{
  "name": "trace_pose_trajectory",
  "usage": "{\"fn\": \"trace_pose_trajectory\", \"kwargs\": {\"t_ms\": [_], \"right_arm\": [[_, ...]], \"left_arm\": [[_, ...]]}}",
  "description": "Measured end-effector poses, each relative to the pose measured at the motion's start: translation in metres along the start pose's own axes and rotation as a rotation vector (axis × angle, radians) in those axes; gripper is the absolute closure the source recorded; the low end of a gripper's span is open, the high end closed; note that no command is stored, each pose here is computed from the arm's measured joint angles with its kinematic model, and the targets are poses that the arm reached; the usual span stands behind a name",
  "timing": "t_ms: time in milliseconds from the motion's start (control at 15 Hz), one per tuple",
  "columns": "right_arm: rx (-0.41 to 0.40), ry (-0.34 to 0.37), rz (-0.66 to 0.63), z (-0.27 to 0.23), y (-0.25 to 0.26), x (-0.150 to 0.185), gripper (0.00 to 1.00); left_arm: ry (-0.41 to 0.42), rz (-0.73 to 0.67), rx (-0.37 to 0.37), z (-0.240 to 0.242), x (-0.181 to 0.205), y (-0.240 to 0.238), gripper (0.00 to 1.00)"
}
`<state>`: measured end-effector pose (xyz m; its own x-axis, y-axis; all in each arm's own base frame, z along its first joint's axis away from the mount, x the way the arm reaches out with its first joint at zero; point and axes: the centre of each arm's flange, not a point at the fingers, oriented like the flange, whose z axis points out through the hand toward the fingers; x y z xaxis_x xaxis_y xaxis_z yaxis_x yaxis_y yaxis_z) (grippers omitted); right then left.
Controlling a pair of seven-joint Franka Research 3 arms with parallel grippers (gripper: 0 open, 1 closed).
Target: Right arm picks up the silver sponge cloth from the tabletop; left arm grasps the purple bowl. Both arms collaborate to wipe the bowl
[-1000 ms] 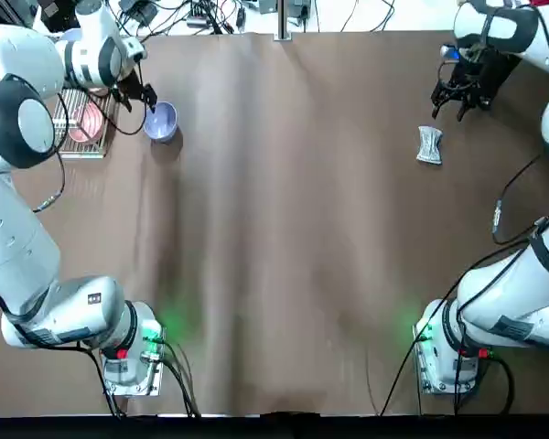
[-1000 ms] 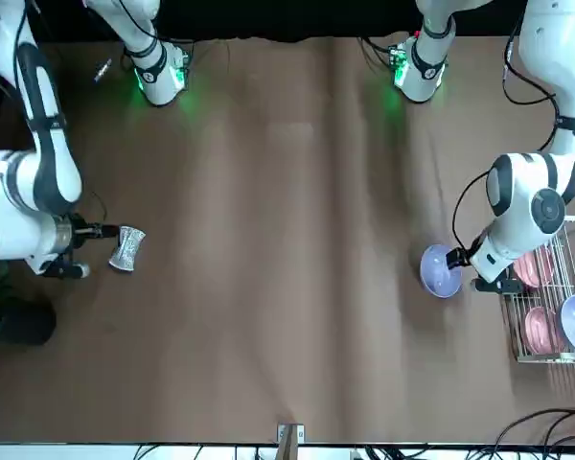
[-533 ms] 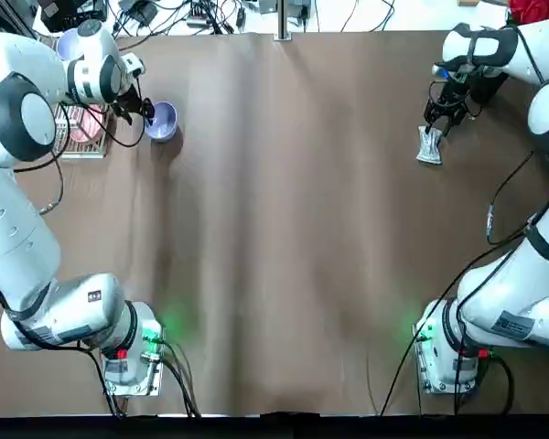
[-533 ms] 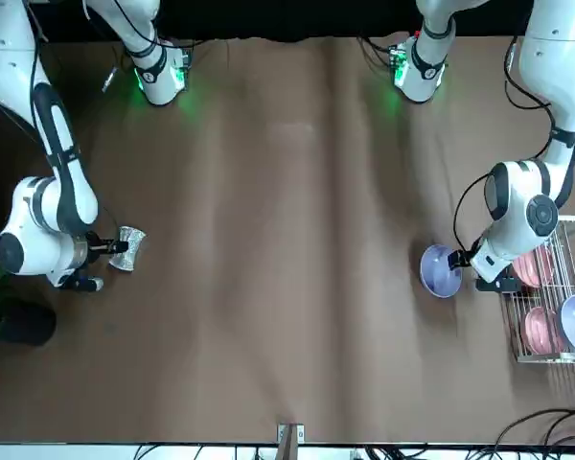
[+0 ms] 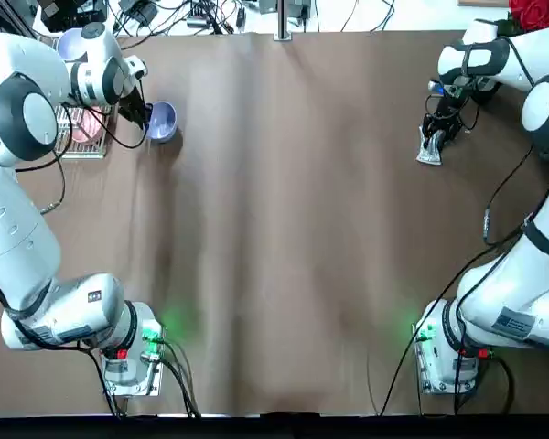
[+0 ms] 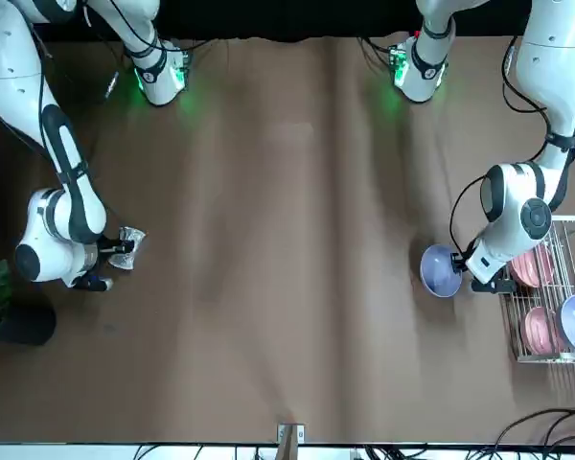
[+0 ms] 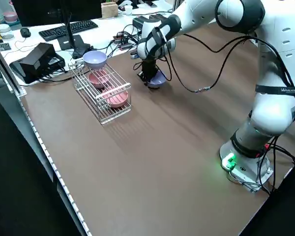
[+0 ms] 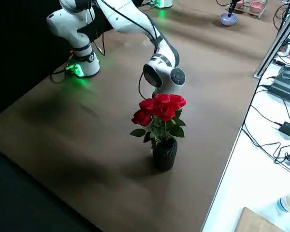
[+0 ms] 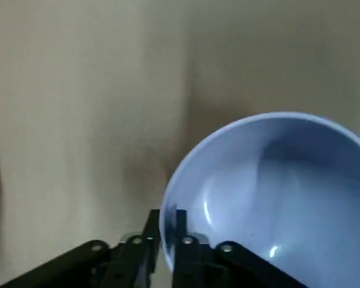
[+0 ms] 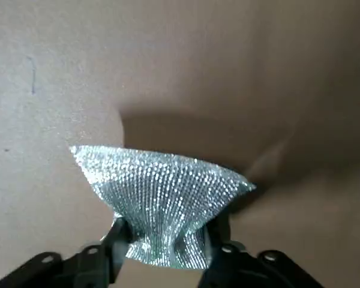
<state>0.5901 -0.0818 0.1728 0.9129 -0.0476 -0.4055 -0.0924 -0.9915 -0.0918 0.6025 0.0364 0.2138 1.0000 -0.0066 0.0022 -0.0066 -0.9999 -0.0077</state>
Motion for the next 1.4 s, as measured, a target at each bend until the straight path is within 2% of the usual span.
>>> {"fn": "trace_pose_trajectory", "kwargs": {"t_ms": [67, 133, 333, 467, 800, 1000, 1400], "right_arm": [[0.000, -0.002, 0.000, 0.001, 0.000, 0.000, 0.42], [0.001, -0.003, -0.001, 0.002, -0.001, 0.001, 0.46], [0.001, -0.003, -0.004, 0.002, -0.002, 0.001, 0.75], [0.000, -0.003, -0.008, 0.002, -0.003, 0.001, 0.90], [-0.013, 0.032, -0.041, -0.015, -0.021, 0.009, 0.90], [-0.021, 0.048, -0.087, -0.051, -0.055, 0.018, 0.90], [0.150, 0.116, -0.157, -0.116, -0.160, 0.021, 0.90]], "left_arm": [[0.001, -0.006, -0.001, 0.000, 0.000, 0.001, 0.89], [0.009, -0.004, -0.002, -0.005, 0.002, 0.004, 0.94], [0.019, 0.000, -0.008, -0.012, 0.004, 0.017, 0.95], [0.019, 0.026, -0.029, -0.012, 0.004, 0.045, 0.95], [0.002, 0.042, -0.106, -0.029, -0.005, 0.158, 0.95], [0.003, 0.020, -0.161, -0.058, -0.015, 0.241, 0.95], [-0.025, -0.025, -0.207, -0.072, -0.068, 0.400, 0.95]]}}
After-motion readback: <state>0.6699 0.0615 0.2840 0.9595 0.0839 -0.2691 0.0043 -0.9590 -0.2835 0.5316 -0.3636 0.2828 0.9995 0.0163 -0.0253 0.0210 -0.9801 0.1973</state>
